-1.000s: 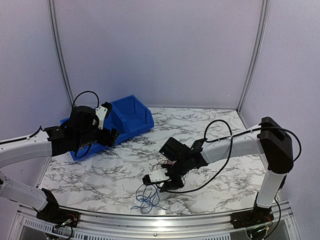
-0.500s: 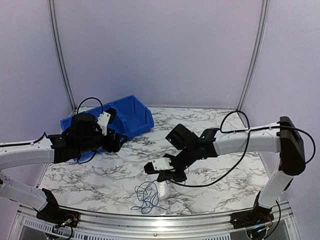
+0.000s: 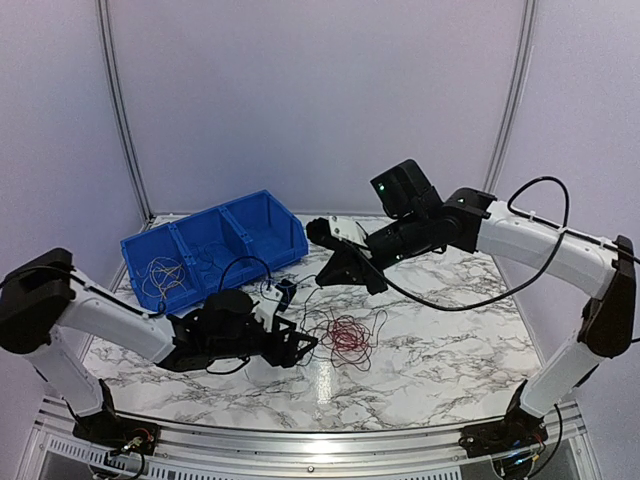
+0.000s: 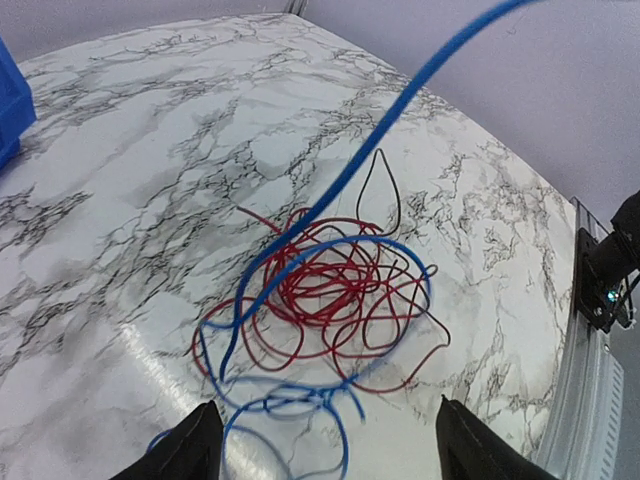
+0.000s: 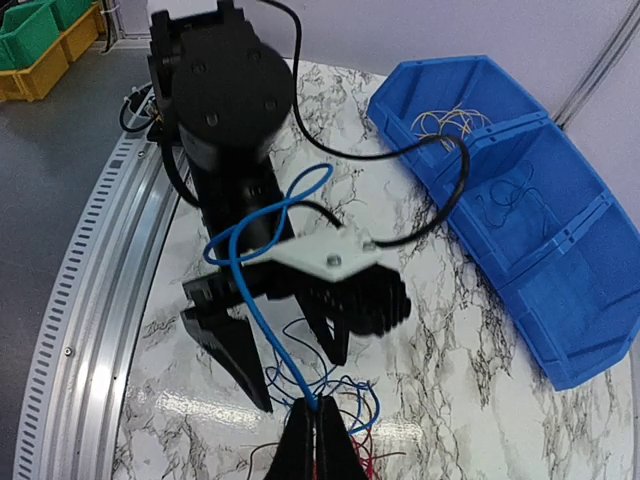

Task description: Untangle the cables

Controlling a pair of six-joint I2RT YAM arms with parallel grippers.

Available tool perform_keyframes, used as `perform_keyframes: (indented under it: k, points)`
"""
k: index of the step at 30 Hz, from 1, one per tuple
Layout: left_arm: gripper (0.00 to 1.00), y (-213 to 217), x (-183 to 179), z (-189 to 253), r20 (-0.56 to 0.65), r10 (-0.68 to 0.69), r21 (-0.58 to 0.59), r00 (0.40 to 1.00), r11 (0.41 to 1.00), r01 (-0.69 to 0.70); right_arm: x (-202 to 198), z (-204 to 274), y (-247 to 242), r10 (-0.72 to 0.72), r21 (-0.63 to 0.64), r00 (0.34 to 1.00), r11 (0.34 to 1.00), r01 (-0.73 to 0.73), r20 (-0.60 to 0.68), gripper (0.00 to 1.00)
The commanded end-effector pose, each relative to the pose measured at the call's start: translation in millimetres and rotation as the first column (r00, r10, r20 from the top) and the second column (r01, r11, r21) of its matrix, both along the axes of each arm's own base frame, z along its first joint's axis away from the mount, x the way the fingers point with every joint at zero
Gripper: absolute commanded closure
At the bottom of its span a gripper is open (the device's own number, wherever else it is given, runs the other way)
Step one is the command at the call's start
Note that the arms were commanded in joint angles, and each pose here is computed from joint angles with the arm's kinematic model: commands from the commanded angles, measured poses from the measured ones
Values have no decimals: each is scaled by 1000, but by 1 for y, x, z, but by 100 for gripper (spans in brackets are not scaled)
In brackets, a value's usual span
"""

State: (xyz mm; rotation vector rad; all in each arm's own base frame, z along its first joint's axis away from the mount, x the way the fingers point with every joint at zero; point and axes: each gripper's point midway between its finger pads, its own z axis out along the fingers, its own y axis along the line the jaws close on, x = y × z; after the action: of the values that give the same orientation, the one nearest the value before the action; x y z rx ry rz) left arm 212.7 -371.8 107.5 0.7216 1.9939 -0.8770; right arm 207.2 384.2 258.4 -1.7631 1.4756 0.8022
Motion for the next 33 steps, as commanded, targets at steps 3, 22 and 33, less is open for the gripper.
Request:
perform_keyframes:
  k: [3,22,33]
  points:
    - [33,-66,26,-8,-23,37,-100,999,994,-39,-2,72,-8,-8,112,1000,994,10,-14,100]
    - [50,-104,39,-83,-150,42,-85,988,995,-55,11,337,-102,-310,593,898,802,69,314,100]
    - [49,-108,31,-82,-169,-7,-100,986,995,-10,40,392,-147,-578,703,731,684,193,362,100]
